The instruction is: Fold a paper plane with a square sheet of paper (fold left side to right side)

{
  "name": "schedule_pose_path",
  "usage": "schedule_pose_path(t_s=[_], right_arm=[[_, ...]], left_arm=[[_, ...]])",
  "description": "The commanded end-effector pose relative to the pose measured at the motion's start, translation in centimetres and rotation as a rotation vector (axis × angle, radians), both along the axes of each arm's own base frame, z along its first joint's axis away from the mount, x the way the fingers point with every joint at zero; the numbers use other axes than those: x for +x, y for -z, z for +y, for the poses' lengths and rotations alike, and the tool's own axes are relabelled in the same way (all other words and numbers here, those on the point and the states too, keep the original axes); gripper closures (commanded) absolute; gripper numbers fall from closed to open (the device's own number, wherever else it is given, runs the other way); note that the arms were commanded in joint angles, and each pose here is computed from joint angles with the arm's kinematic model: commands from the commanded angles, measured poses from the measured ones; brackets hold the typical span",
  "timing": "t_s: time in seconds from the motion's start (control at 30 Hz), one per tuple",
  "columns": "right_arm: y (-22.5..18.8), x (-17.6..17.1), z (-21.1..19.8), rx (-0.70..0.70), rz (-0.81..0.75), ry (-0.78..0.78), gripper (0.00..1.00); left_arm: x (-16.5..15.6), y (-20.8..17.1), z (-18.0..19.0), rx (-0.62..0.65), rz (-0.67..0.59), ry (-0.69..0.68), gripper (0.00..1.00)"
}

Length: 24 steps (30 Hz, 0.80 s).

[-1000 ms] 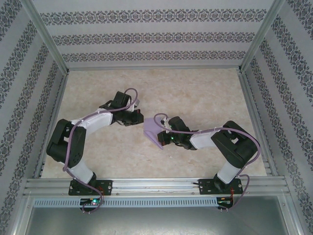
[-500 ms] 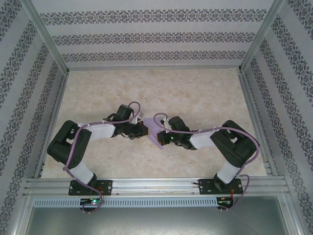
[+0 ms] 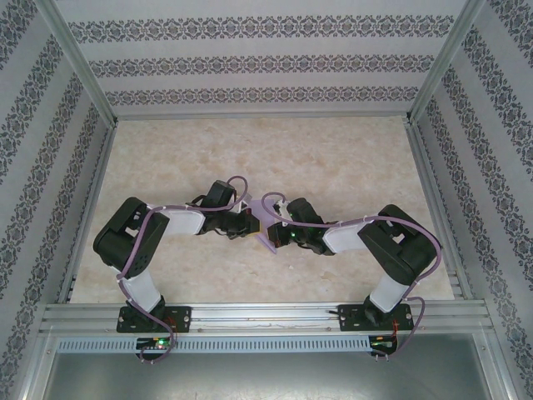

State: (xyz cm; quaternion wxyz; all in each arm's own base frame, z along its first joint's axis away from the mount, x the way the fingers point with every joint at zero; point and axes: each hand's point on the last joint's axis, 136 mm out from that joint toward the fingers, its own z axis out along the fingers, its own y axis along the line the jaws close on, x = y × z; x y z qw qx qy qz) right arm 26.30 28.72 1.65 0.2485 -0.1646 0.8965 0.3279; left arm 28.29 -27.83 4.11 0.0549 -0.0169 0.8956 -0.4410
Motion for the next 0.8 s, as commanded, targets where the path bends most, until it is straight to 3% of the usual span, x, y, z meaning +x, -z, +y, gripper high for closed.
schedule_pose_path(t_s=[0.0,0.77], right_arm=[[3.7,-2.0,-1.7,-0.116,0.090,-0.013,1.00],[3.8,-2.2,-2.0,-0.131,0.090,-0.011,1.00]], left_arm=[[0.7,-0.6,-0.9,-0.018,-0.027,0.008,0.99],[-0.7,2.6,1.1,0.115,0.045,-0.008,1.00]])
